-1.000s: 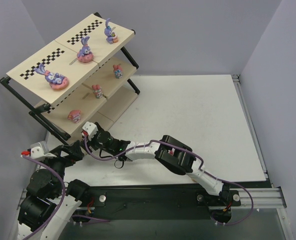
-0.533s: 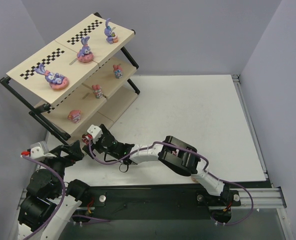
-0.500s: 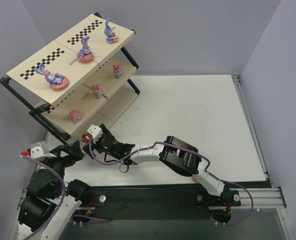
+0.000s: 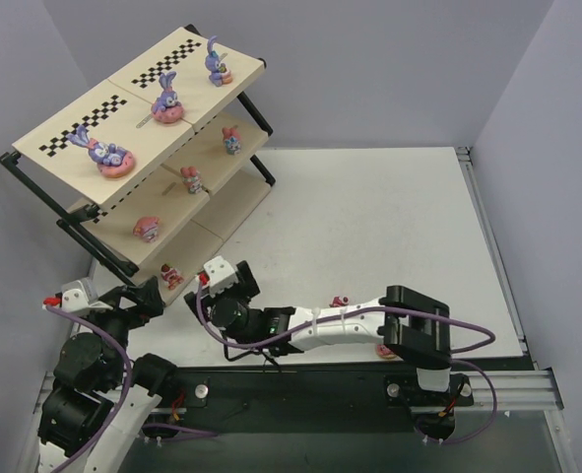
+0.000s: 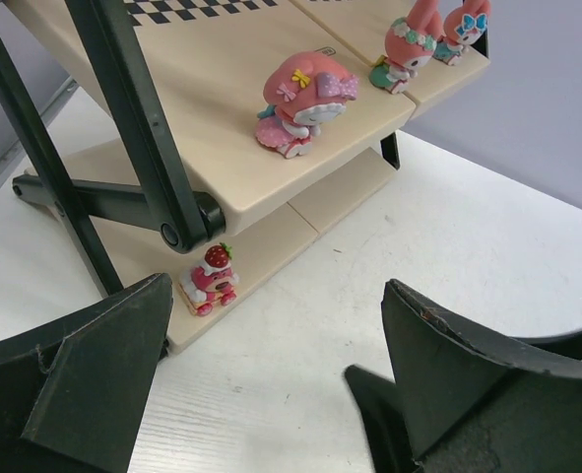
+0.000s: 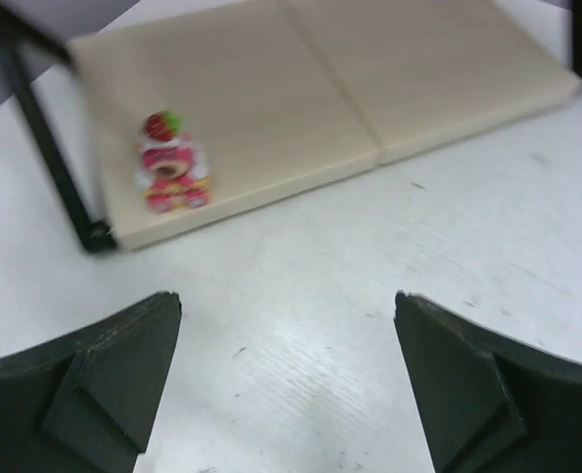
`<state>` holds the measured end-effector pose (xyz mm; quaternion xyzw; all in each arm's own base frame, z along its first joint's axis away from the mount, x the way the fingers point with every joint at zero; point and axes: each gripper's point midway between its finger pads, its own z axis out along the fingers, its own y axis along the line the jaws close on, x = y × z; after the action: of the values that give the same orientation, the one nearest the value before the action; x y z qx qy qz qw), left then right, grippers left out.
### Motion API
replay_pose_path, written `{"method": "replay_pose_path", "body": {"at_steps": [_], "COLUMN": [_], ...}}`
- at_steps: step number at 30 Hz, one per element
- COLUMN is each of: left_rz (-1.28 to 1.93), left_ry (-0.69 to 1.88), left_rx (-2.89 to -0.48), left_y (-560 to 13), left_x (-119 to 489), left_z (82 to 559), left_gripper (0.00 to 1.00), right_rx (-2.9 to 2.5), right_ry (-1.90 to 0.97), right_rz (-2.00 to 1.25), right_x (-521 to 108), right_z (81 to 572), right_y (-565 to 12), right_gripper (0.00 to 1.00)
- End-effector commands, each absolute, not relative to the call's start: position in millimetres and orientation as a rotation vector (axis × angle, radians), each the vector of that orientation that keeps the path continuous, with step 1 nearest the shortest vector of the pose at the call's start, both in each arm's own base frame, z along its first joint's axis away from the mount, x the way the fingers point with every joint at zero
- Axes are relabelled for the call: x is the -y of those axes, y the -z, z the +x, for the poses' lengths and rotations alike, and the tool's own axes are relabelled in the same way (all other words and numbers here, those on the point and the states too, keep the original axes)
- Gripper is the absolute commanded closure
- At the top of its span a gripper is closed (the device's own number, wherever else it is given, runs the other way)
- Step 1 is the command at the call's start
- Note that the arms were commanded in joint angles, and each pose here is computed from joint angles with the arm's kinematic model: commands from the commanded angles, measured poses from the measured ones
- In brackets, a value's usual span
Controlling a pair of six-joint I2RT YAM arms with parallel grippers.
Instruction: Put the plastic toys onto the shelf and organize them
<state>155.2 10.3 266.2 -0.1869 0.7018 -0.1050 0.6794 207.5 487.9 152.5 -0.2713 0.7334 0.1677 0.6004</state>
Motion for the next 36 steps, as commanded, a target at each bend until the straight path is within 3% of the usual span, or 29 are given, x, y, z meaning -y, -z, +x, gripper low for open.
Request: {"method": "replay_pose_path", "body": {"at_steps": [1,7,13,25,36], "left_rz": [-0.394,-0.372,-0.357,-0.345,-0.346], "left_ry": [0.315,0.317,0.318,0.32,0.322], "left_rx": [-1.439,-1.455,-1.469,-1.476,-1.465], "left_y": [-288,-286,-285,-284,-286], "left_x": [-12,-7,-4,-2,-3], "left_z": [139,142,145,146,145], "left_gripper": [0.03,0.03,0.03,0.03,0.02], "right_rx": [-1.826,-1.859,-1.879,-1.926,-1.969], "right_ry": [-0.006,0.093,0.279,0.319,0.307], "right_rz": [-0.127,0.268,0.36,0.406,0.432], "right_x": [-363,-269,-217,-185,-184], "right_z": [224,216,205,202,199], "right_y": [-163,-149,-121,-98,-66], "right_gripper": [0.06,0.09,0.1,0.09,0.14]}}
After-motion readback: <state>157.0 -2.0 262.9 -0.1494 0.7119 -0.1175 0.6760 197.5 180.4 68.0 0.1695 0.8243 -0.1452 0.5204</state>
